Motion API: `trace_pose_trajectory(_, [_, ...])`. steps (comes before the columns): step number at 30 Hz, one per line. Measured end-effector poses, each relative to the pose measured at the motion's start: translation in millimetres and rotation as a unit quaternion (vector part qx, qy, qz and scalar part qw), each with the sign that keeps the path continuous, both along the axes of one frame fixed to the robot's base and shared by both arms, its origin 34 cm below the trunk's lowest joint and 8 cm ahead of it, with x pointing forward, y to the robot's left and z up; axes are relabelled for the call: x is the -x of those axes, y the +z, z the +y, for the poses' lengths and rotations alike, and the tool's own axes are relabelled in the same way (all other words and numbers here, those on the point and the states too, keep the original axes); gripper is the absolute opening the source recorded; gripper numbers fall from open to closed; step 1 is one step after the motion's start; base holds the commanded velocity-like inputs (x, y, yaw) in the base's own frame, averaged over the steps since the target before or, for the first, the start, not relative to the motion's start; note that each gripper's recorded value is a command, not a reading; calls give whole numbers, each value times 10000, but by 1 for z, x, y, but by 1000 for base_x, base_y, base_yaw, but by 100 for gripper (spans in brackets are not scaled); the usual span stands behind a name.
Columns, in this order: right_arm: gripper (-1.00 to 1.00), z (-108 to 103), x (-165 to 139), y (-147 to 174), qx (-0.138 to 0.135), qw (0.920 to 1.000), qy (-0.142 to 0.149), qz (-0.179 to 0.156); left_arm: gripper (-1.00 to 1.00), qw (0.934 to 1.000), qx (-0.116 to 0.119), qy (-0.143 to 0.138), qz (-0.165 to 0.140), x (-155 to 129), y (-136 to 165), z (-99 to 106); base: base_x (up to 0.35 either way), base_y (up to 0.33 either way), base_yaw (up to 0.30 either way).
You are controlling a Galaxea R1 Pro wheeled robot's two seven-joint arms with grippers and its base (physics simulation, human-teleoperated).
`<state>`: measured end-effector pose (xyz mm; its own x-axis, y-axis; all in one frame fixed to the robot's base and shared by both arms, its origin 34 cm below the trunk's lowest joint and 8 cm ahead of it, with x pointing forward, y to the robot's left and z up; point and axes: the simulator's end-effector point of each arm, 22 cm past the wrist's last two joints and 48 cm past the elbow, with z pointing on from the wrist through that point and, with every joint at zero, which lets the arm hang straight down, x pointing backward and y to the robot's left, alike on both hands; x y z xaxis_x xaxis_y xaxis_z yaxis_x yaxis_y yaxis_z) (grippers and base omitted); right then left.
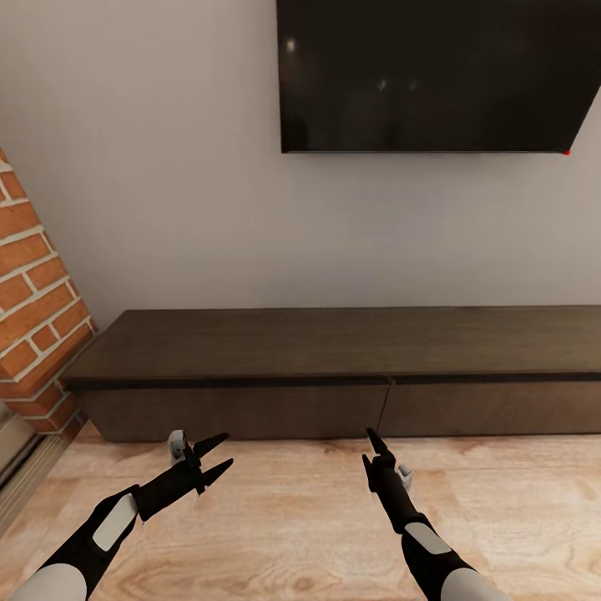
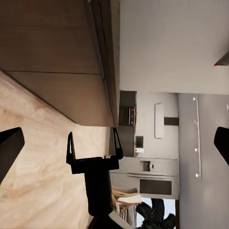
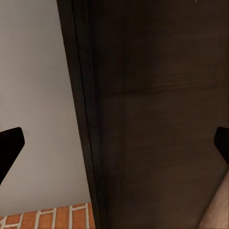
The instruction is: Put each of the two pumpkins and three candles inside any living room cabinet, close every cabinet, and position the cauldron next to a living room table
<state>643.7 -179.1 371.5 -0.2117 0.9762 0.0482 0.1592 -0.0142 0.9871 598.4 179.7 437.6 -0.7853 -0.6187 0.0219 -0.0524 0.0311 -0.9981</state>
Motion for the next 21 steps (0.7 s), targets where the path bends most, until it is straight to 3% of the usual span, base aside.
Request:
trace_pose_trajectory(15, [100,0,-2,12,-58,9996,-14,-265,100,10000,-6,0,6,0,0,0,58,0,0])
trace_pose_trajectory(21, [100,0,-2,13,-61,9996,-16,-278,100,10000,-9,2,2,0,0,1,274,0,0])
